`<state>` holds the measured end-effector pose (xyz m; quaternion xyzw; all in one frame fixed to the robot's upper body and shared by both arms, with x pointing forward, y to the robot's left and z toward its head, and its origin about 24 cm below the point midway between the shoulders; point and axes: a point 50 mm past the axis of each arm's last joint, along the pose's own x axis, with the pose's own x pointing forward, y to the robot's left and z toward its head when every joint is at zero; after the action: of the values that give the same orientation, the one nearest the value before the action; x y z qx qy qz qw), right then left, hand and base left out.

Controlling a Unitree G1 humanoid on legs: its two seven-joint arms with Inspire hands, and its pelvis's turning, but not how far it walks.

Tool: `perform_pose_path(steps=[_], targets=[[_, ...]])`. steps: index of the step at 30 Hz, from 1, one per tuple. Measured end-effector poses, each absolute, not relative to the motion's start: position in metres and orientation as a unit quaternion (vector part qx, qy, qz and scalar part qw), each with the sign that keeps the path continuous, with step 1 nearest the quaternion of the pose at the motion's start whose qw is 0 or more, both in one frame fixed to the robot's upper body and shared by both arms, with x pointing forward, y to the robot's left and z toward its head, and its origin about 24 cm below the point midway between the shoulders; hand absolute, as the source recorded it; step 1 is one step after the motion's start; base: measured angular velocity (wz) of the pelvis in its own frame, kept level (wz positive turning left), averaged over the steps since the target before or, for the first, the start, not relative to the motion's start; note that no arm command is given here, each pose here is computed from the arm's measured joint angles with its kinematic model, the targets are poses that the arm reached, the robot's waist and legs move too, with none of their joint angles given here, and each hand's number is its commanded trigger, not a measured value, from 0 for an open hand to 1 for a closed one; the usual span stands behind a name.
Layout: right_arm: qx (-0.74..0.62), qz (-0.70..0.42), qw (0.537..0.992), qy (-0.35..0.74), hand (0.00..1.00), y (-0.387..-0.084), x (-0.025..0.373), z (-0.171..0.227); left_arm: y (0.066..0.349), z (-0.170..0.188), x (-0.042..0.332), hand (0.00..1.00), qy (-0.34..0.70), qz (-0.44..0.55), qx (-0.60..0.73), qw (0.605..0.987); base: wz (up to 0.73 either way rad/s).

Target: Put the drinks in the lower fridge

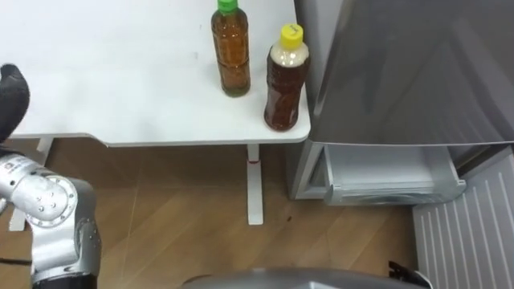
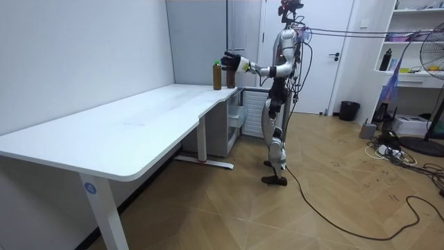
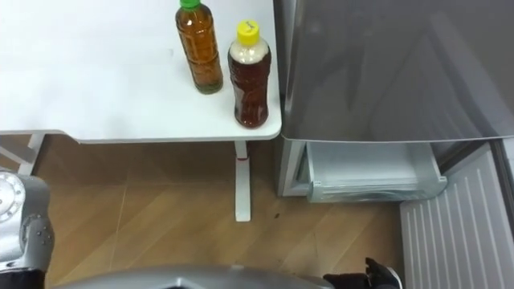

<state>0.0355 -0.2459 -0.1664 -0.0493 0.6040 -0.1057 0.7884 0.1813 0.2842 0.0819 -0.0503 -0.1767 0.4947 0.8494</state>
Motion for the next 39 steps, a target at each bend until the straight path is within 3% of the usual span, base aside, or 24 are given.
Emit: perform_pose_path(steps=[7,13,22,39], targets=[[-0.046,-0.095,0.794,0.599,0.0,-0.252,0.039,-0.164,0.268,0.124,0.192,0.0,-0.269,0.39,-0.031,0.88,0.02],[-0.064,-0.081,0.789,0.605,0.0,-0.253,0.04,-0.164,0.243,0.131,0.205,0.0,-0.27,0.276,-0.025,0.922,0.0],[-0.093,-0.052,0.794,0.599,0.0,-0.252,0.051,-0.164,0.198,0.154,0.22,0.0,-0.296,0.077,-0.049,0.951,0.0],[-0.087,-0.037,0.785,0.612,0.0,-0.25,0.05,-0.165,0.167,0.154,0.232,0.0,-0.256,-0.147,-0.077,0.952,-0.02]])
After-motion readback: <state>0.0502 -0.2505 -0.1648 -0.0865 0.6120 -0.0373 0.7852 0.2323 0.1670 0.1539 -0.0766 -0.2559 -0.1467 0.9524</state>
